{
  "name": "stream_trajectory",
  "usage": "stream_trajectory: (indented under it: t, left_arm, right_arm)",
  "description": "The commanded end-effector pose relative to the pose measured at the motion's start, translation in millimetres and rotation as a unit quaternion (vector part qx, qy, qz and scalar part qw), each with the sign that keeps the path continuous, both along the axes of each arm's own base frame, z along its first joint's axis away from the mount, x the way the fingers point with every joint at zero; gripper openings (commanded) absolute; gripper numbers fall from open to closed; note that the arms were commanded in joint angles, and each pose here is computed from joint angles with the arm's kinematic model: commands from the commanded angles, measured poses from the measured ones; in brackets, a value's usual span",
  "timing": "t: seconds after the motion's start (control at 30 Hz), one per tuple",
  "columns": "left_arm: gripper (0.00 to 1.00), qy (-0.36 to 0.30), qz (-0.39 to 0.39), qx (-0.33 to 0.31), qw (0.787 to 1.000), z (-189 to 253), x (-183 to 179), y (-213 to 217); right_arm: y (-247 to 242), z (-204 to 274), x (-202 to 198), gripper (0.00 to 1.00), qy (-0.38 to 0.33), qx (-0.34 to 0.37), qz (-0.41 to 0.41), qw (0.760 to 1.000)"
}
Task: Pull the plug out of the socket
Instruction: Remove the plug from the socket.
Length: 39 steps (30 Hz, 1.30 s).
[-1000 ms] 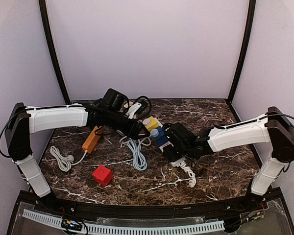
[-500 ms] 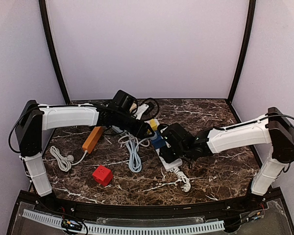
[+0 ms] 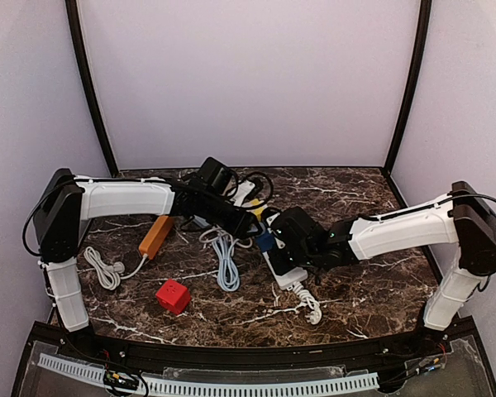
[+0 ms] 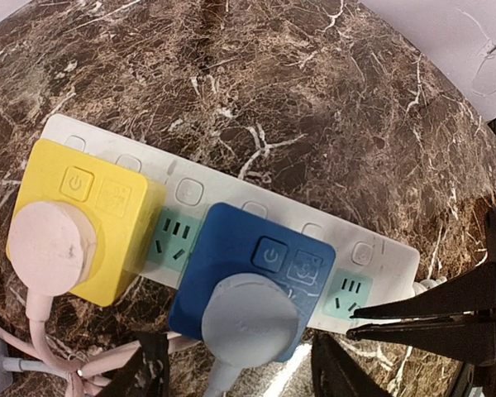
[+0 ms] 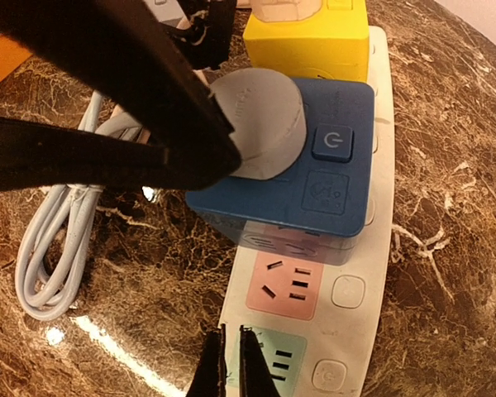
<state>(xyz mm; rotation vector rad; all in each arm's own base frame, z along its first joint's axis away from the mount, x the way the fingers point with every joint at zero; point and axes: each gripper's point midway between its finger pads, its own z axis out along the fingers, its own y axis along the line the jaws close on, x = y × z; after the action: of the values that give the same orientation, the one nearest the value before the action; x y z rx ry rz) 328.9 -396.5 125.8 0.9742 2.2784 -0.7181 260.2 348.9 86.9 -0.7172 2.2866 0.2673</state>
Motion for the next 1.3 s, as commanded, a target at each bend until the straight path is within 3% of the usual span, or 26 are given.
stream_trajectory:
  t: [0.0,0.1,0.2,0.37,0.6,0.8,0.97,1.03,1.27]
  left_arm:
    - [0.6,-0.014,-0.005,0.007,1.0,5.0,1.8,-7.0]
    - [0.62,-0.025,-0.01,0.007,1.0,8.8,4.2,-13.4]
    - [0.54,-0.025,-0.009,0.014,1.0,5.7,7.8,-18.6]
    - [0.44,-0.025,-0.006,0.038,0.999,-3.9,7.9,-14.3]
    - [0.44,-0.021,-0.015,0.052,0.998,-12.7,-3.5,-15.6]
    - [0.33,-0.027,-0.01,0.066,0.997,-17.2,-2.3,-11.6]
    - [0.12,-0.02,-0.015,0.068,0.997,-19.1,-6.0,-10.5]
    - [0.03,-0.016,-0.021,0.065,0.998,-17.7,-8.9,-11.1]
    - [0.01,-0.045,-0.041,0.018,0.998,20.8,-19.1,-10.6]
  right_arm:
    - [3.0,7.4,-1.6,0.0,-0.004,0.029,-0.006,1.0]
    - [-1.8,11.2,-2.3,0.06,-0.005,0.04,-0.013,0.999]
    - [-10.2,14.0,-0.6,0.11,-0.006,0.046,-0.025,0.999]
    - [-24.7,15.2,1.7,0.14,-0.006,0.051,-0.04,0.998]
    - [-37.3,14.6,6.7,0.15,-0.002,0.056,-0.059,0.997]
    - [-42.6,15.6,8.7,0.15,-0.001,0.06,-0.068,0.996]
    - [-48.2,16.6,11.5,0.16,0.008,0.075,-0.08,0.994]
    - [-49.9,18.9,13.0,0.19,0.014,0.085,-0.081,0.993]
    - [-52.6,28.2,14.4,0.43,0.042,0.127,-0.075,0.988]
